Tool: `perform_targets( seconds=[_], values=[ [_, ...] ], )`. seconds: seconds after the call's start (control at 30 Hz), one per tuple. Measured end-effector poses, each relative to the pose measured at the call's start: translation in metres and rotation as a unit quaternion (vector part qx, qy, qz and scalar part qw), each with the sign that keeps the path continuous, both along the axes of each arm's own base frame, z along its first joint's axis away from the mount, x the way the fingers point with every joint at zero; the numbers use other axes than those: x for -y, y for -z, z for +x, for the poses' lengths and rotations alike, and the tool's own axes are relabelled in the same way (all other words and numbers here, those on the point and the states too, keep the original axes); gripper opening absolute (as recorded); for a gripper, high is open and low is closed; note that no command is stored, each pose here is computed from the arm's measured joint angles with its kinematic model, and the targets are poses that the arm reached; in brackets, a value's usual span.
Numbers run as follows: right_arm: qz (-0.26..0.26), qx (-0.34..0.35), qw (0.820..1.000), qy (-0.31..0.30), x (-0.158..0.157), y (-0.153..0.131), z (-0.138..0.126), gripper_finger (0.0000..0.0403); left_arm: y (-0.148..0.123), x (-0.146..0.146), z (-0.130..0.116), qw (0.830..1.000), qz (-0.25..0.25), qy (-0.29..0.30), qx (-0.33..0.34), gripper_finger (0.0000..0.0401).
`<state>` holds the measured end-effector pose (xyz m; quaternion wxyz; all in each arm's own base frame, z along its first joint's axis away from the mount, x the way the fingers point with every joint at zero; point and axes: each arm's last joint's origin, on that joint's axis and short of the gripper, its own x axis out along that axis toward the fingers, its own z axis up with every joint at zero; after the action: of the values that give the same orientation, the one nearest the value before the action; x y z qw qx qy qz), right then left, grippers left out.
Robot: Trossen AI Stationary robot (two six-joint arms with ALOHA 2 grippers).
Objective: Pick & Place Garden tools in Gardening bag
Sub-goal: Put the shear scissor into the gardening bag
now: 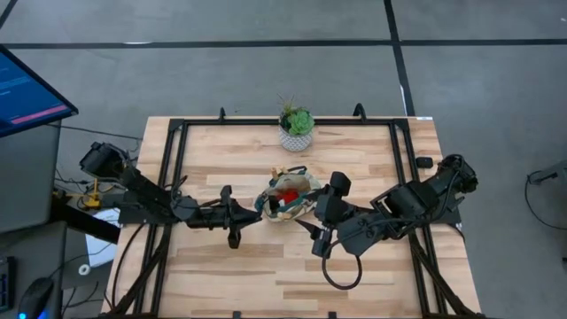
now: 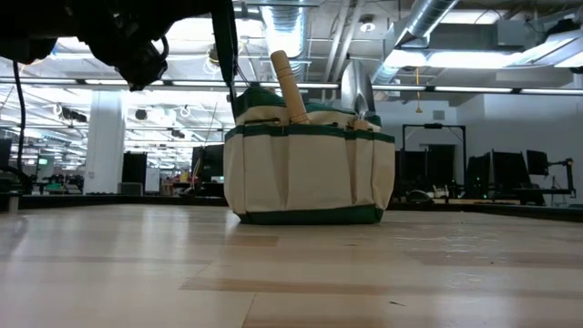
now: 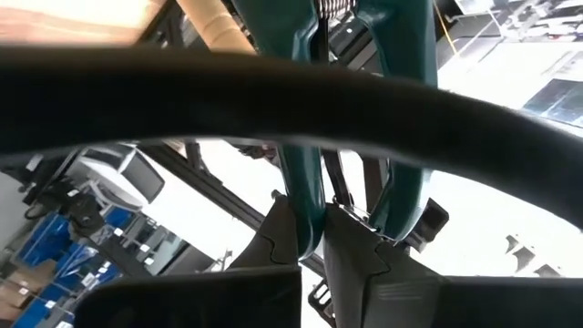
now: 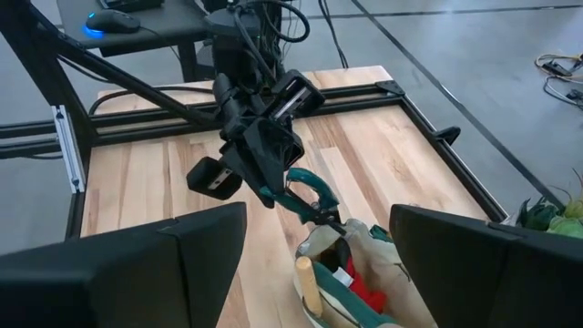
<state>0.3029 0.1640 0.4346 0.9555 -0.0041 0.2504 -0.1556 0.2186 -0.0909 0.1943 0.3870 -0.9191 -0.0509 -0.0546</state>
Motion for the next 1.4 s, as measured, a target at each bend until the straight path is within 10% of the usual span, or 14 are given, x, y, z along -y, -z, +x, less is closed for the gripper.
perform_targets(
  seconds=[1.4],
  values=[
    [-0.002,-0.002,0.999,0.033,0.021,0.0,0.01,0.0265,0.017,-0.018,-0.005,0.999,-0.021,-0.022,-0.022,0.0002]
  ],
)
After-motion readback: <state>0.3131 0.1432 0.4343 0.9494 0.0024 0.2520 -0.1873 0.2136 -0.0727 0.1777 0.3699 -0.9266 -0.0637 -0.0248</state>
